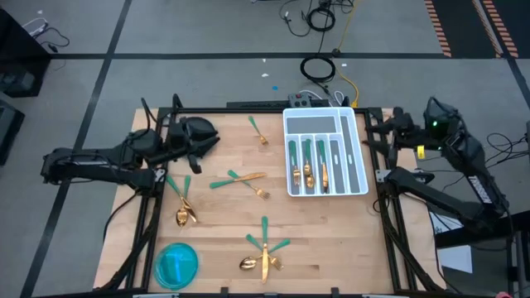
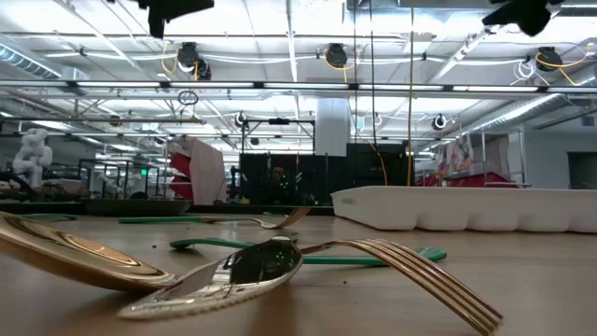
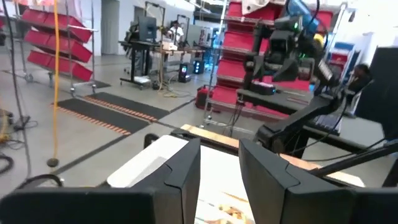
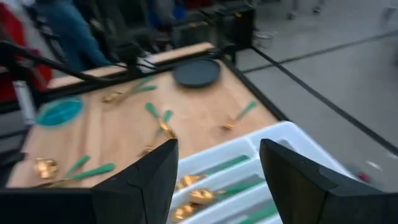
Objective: Sort silverware
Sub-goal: Put the green knife into the white silverware organizer
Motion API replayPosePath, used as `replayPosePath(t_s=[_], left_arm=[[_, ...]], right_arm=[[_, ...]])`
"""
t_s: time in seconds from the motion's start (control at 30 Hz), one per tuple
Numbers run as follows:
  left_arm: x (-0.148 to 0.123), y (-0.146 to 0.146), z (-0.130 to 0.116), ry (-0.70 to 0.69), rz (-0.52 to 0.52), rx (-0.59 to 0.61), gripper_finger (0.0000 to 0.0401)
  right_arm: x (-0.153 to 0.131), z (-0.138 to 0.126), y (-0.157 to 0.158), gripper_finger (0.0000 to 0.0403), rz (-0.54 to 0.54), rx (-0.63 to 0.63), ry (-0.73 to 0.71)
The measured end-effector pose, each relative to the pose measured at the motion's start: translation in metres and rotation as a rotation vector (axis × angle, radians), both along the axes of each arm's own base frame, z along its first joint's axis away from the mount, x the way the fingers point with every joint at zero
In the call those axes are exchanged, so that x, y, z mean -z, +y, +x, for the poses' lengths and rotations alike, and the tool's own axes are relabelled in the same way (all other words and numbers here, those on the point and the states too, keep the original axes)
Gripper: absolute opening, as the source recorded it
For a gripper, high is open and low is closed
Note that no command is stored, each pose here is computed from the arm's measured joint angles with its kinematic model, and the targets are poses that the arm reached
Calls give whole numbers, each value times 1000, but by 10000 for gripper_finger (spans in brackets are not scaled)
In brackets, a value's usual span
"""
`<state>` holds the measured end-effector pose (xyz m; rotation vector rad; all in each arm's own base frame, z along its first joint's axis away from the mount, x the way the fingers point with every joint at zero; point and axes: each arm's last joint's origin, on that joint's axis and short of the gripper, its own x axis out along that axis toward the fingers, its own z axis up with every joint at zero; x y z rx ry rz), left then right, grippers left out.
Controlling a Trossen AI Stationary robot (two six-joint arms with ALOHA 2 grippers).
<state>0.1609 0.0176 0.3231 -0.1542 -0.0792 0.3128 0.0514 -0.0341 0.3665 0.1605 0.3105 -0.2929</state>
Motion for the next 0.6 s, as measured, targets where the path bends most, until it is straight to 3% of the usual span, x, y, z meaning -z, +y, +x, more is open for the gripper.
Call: replayPosePath(t_s=[0.1, 0.23, 0.43, 0.6], left_arm=[[12, -2, -3, -60, -24, 3, 116], [18, -3, -5, -100, -32, 1, 116], [19, -4, -6, -95, -22, -8, 116], [21, -4, -6, -71, -19, -9, 116]], right_arm=[[24, 1, -1, 219, 32, 0, -69], [40, 6, -4, 219, 161, 14, -196], [5, 12, -8, 219, 177, -44, -265], [-23, 25, -21, 219, 179, -59, -136]])
